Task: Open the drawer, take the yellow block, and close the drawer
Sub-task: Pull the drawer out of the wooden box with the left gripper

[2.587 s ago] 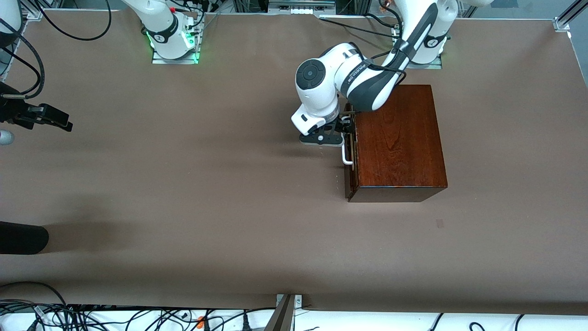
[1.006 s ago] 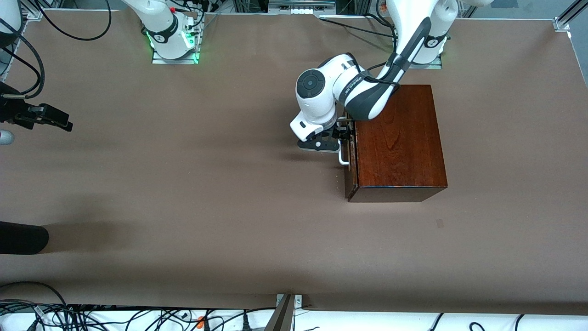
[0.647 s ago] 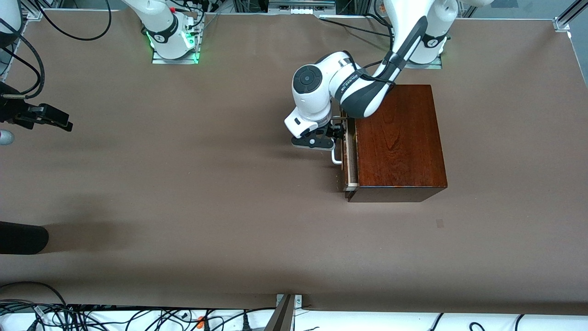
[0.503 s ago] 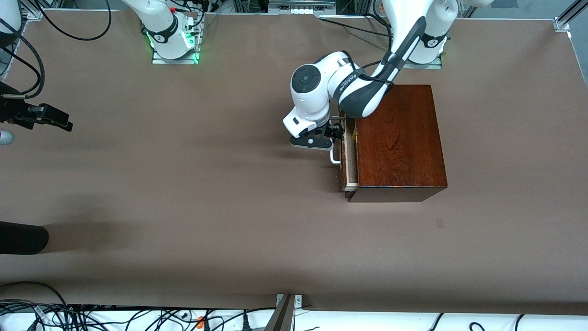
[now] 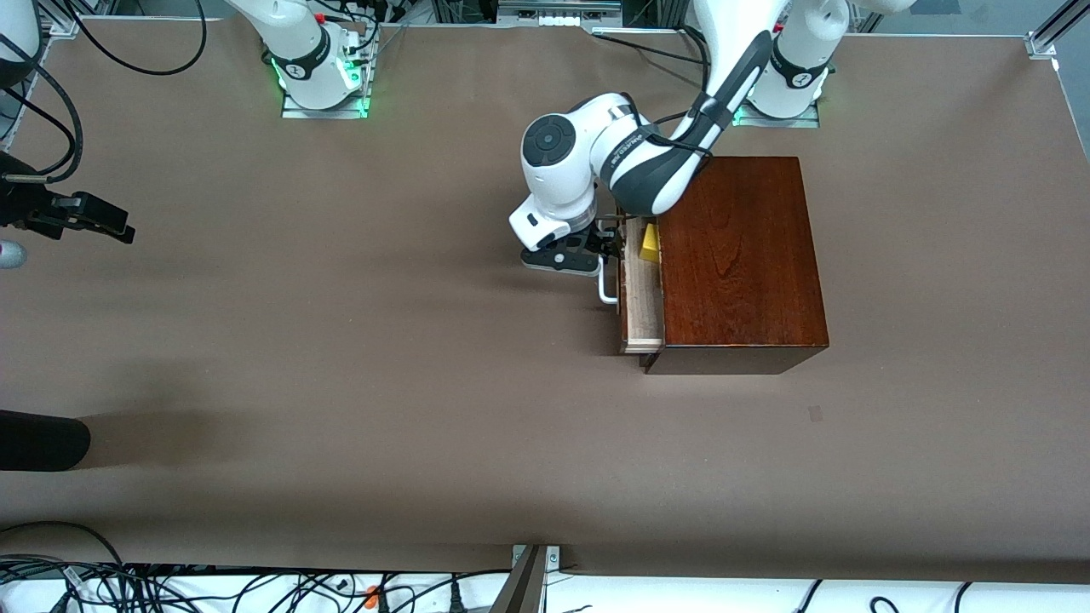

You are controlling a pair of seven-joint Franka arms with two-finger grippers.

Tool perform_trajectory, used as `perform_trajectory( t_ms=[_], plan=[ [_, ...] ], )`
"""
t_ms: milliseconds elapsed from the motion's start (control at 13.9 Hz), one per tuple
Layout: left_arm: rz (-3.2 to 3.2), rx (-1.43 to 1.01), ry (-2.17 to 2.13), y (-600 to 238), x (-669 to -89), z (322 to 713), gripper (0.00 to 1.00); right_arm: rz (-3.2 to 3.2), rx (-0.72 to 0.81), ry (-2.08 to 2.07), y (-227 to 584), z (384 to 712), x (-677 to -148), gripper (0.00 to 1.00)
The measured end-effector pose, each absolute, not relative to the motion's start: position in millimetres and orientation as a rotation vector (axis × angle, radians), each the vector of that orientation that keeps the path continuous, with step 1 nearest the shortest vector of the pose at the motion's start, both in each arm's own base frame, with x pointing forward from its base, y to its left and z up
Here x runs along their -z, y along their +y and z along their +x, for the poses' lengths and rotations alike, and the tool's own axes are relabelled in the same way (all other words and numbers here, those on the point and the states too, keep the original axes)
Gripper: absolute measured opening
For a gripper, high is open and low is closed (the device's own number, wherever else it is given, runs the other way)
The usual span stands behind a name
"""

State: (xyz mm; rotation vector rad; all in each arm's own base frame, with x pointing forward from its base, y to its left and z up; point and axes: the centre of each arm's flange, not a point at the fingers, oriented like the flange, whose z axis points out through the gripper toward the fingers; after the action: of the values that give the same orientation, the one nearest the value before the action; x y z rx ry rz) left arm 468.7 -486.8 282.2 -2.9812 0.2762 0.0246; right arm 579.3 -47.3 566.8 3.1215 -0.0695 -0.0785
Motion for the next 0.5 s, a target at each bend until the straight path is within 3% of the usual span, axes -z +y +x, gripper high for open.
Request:
perform_trajectory(
  t_ms=[503],
  plan=[
    [-2.956,0.006,0.318,-514,-278,463,1.00,3.122,0.079,-0.069,-47,579,-567,1.00]
  ],
)
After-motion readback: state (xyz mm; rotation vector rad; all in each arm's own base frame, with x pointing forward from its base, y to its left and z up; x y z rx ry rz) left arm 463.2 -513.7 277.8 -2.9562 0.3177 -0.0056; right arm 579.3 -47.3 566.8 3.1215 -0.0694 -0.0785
